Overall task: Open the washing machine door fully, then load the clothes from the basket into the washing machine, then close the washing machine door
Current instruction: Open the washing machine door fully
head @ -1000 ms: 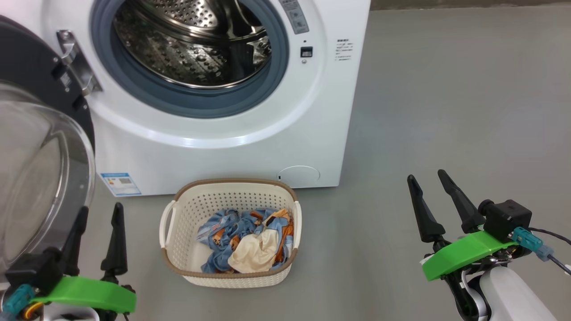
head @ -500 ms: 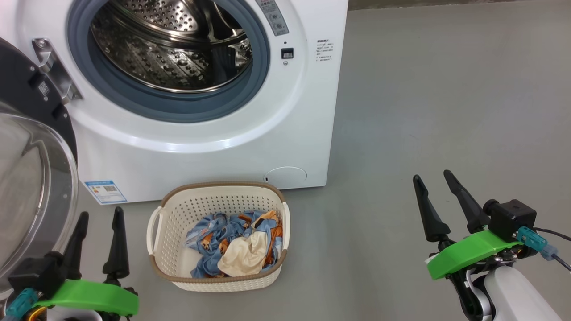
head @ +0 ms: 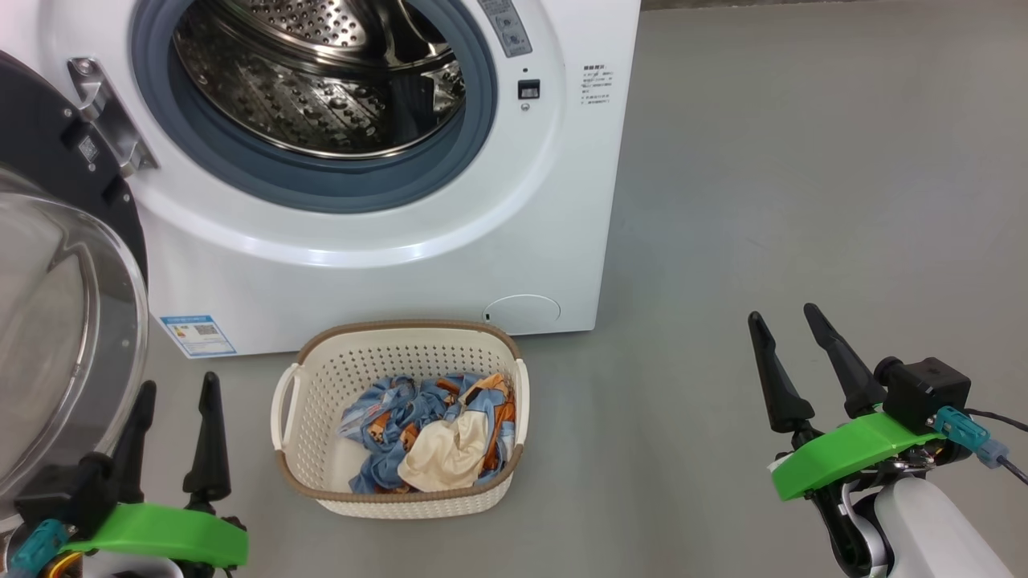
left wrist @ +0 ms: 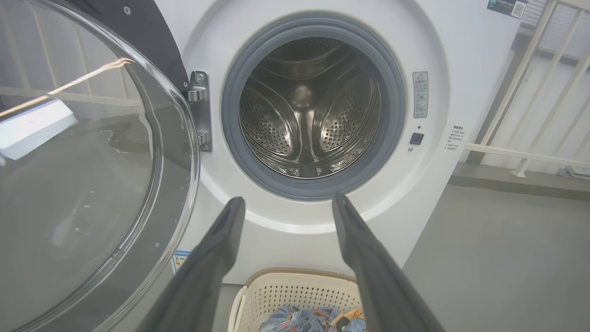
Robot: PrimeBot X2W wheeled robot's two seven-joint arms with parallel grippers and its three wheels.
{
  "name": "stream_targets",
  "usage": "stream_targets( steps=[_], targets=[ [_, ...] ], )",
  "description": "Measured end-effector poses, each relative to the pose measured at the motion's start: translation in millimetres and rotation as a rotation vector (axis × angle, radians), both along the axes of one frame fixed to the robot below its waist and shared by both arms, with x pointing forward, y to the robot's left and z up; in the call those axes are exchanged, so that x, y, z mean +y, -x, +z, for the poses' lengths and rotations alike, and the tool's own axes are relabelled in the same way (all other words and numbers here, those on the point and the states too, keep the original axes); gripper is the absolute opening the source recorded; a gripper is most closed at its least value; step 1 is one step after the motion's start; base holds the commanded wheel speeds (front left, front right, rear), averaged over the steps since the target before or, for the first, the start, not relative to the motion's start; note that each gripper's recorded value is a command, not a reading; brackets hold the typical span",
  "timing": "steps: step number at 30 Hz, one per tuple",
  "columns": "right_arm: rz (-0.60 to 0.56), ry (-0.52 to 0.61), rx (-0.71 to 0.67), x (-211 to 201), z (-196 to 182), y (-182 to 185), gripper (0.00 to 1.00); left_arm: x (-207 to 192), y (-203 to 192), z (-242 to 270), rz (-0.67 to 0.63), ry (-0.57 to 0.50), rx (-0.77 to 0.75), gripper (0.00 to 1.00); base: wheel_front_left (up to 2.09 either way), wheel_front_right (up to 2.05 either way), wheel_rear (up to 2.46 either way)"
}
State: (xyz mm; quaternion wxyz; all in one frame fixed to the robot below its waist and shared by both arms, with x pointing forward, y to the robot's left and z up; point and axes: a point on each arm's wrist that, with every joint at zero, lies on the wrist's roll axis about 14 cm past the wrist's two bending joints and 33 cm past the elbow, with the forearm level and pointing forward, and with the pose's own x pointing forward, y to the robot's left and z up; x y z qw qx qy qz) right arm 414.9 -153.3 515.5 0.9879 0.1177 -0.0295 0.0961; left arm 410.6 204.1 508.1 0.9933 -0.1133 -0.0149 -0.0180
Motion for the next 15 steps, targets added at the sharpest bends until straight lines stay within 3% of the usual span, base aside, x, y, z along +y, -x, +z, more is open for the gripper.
stream_targets(
  steps=[15],
  targets=[
    [0.007,-0.001,0.0,2.8,-0.2,-1.7,1.0,2.6,1.1,0.3,0.001,-0.006,-0.005,1.0,0.0,0.0,0.0]
  ],
)
